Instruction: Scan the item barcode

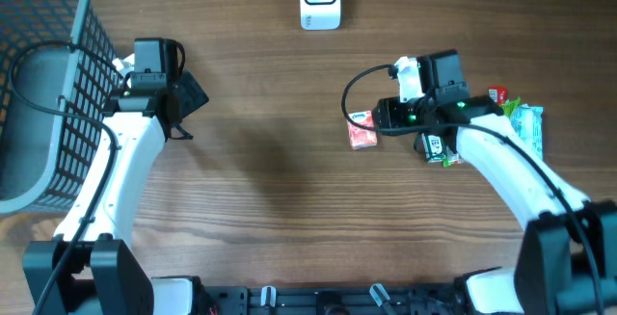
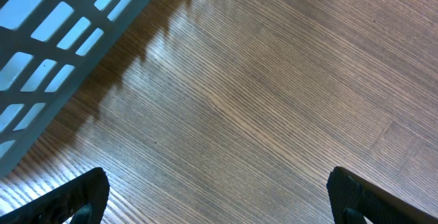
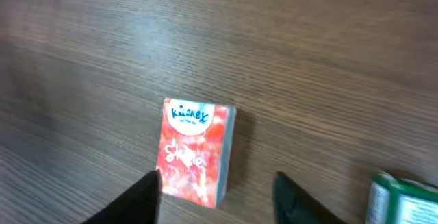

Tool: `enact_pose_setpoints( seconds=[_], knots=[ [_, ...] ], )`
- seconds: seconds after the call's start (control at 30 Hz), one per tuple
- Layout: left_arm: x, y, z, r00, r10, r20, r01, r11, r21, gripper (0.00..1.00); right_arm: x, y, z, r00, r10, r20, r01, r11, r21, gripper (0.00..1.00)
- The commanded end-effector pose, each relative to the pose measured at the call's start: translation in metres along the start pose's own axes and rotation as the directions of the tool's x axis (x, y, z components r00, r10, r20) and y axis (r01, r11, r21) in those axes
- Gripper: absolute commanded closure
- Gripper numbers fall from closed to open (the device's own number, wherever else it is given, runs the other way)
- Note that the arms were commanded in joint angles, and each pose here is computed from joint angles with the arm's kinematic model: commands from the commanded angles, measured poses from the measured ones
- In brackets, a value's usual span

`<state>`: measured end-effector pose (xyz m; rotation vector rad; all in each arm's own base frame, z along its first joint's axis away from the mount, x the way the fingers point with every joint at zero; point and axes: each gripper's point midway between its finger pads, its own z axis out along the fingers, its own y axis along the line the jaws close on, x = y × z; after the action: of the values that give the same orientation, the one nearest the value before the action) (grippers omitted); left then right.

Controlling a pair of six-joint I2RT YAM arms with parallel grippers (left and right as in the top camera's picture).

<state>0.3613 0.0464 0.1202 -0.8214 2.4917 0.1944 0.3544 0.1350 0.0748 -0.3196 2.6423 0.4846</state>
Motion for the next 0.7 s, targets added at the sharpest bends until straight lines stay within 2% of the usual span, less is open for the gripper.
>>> enact_pose_setpoints(
  seconds=[0.0, 0.1, 0.2, 0.5, 0.67],
  knots=[
    [-0.002, 0.003, 0.002, 1.000, 0.005, 0.006, -0.005, 1.000, -0.013, 0.00, 0.006, 0.008, 0.024, 0.999, -0.005, -0.047, 0.001, 0.997, -0.084, 0.53],
    [-0.002, 0.003, 0.002, 1.000, 0.005, 0.006, -0.005, 1.000, -0.013, 0.00, 0.015, 0.002, 0.042, 0.996, 0.007, -0.084, -0.014, 0.997, -0.081, 0.54],
    [-0.002, 0.003, 0.002, 1.000, 0.005, 0.006, -0.005, 1.000, -0.013, 0.00, 0.026, -0.002, 0.054, 0.992, 0.019, -0.125, -0.029, 0.997, -0.078, 0.62],
    [-0.002, 0.003, 0.002, 1.000, 0.005, 0.006, -0.005, 1.000, -0.013, 0.00, 0.042, 0.001, 0.067, 0.982, 0.058, -0.177, -0.079, 0.991, -0.112, 0.64],
    [-0.002, 0.003, 0.002, 1.000, 0.005, 0.006, -0.005, 1.000, -0.013, 0.00, 0.044, 0.001, 0.067, 0.980, 0.071, -0.186, -0.093, 0.990, -0.109, 0.73]
  ],
)
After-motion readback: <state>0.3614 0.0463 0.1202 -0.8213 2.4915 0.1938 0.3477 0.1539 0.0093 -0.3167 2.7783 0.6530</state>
